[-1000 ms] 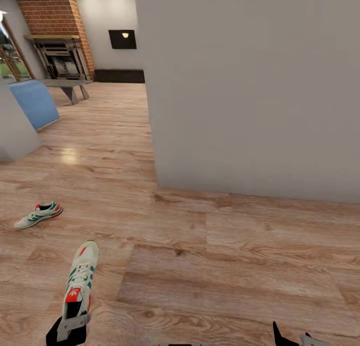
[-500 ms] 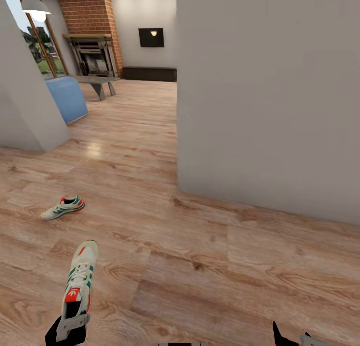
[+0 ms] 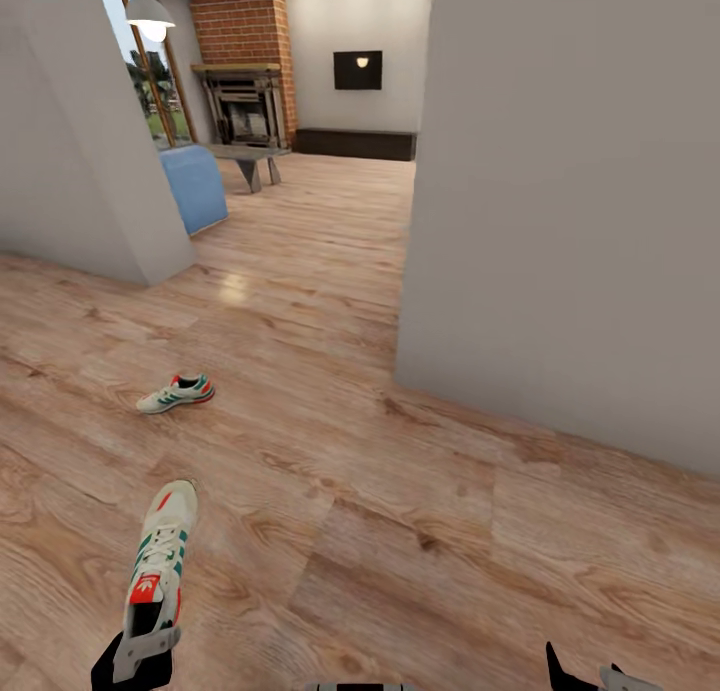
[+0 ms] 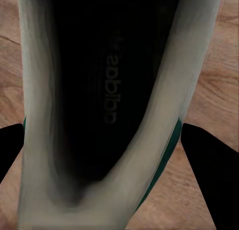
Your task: Pick up the two gym shoes and the two sandals from the corridor floor and place them onto the hallstand (shoe rack) in the corridor, making sure they are on the rack and not on the floor. Arrange them so the two gym shoes are next to each other and the two sandals are next to each other.
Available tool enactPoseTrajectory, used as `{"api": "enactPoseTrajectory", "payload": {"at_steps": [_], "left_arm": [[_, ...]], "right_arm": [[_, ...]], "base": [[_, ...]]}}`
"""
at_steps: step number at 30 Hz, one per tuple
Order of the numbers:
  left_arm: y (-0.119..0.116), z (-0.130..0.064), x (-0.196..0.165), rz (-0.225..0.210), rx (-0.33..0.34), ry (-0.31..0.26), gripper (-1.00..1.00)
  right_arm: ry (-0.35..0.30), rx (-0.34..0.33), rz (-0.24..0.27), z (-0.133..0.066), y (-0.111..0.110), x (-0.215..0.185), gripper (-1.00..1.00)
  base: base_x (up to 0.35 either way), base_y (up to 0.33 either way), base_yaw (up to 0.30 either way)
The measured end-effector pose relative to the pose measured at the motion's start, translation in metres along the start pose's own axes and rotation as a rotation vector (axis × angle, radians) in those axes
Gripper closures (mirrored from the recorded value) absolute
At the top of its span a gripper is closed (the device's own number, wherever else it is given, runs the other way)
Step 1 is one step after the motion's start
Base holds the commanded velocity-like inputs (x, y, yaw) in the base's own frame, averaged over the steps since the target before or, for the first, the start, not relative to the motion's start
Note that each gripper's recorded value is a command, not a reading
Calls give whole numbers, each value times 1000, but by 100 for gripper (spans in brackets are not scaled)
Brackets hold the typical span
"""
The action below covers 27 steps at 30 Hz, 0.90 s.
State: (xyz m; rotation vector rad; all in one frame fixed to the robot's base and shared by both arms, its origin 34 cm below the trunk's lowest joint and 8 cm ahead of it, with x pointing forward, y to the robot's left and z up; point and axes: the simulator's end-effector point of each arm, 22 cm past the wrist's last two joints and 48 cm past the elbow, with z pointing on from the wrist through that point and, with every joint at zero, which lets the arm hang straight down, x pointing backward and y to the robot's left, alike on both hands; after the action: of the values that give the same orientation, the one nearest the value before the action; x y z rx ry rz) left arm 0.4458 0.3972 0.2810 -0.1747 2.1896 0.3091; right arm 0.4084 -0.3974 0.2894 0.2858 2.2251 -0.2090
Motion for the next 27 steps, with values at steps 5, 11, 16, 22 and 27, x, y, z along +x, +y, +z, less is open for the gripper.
{"api": "enactPoseTrajectory", "payload": {"at_steps": [5, 11, 16, 22, 27], "left_arm": [[0, 0, 1, 1, 0, 2, 100], [0, 0, 1, 0, 0, 3, 100], [0, 0, 0, -1, 0, 1, 100], [0, 0, -2, -2, 0, -4, 100], [0, 0, -4, -4, -1, -9, 100]], "right_arm": [[1, 0, -1, 0, 0, 1, -100], [1, 0, 0, 0, 0, 1, -100], [-3, 0, 0, 0, 0, -1, -100], [-7, -1, 1, 0, 0, -3, -100], [-10, -1, 2, 0, 1, -4, -100]], "base": [[0, 0, 280], [0, 0, 280], [0, 0, 277], [0, 0, 276], [107, 0, 276]]}}
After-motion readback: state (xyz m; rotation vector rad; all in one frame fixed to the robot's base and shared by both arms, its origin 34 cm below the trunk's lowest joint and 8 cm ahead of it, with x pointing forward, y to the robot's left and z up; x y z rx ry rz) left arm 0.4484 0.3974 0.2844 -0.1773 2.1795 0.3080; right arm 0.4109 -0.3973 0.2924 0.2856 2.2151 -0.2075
